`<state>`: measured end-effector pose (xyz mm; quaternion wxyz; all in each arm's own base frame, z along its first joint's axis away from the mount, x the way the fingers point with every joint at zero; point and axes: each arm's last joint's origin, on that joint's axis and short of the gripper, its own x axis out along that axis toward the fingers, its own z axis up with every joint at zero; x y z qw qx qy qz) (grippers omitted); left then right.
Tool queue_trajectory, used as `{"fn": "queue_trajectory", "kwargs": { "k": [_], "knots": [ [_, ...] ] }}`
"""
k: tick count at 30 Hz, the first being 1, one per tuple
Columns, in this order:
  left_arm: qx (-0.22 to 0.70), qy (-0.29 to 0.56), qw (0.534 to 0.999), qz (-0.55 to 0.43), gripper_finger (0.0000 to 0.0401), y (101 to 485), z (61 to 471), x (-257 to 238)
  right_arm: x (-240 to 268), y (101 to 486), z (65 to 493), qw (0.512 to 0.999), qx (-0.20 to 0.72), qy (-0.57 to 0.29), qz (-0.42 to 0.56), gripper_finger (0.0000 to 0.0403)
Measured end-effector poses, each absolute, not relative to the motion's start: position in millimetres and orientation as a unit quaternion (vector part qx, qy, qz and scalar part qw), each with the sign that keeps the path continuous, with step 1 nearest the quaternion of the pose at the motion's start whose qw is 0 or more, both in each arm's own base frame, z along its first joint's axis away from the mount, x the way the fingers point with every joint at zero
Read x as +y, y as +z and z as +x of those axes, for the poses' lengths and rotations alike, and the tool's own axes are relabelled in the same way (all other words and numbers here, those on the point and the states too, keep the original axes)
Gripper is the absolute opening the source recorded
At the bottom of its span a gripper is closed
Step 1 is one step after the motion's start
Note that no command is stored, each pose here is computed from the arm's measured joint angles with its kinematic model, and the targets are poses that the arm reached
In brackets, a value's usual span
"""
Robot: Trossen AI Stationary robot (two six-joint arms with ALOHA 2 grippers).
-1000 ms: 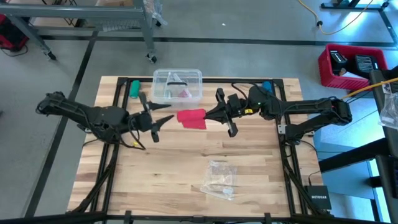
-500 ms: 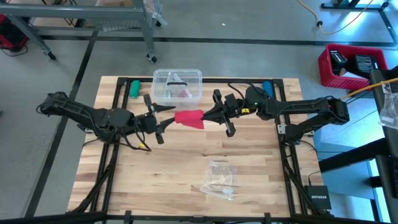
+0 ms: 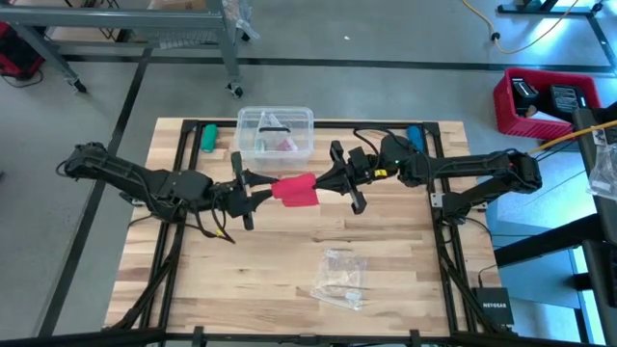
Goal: Roll bandage
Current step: Roll the red bandage
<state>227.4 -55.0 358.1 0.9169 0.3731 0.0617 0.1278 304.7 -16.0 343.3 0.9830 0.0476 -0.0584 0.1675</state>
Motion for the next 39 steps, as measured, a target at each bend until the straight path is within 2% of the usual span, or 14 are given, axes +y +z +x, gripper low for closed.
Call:
{"fn": "queue_trajectory", "kwargs": {
  "k": [4,9,15,19,23,26,32,39],
  "knots": [
    [0.06,0.13,0.917,0.371,0.0019,359,227,-55,-16,343,305,0.983,-0.058,0.167,0.048,0.001],
    [0.058,0.131,0.918,0.369,0.0013,360,226,-54,-16,344,304,0.983,-0.056,0.165,0.063,0.0021],
    [0.045,0.139,0.924,0.353,0.0007,366,218,-52,-16,362,283,0.988,-0.044,0.146,0.018,0.011],
    [0.034,0.154,0.928,0.337,0.0005,372,210,-49,-18,377,255,0.995,0.056,0.07,-0.032,0.0168],
    [0.026,0.166,0.931,0.325,0.0006,375,208,-46,-21,371,242,0.99,0.134,0.019,-0.047,0.0199],
    [0.022,0.176,0.93,0.322,0.0004,377,209,-42,-21,351,248,0.988,0.145,0.023,-0.046,0.0204],
    [0.018,0.189,0.929,0.317,0.0008,378,209,-38,-23,304,280,0.994,0.098,0.041,-0.028,0.0193],
    [0.018,0.189,0.928,0.32,0.0006,379,209,-38,-26,277,315,0.995,0.09,0.042,-0.028,0.0182]
  ]
}}
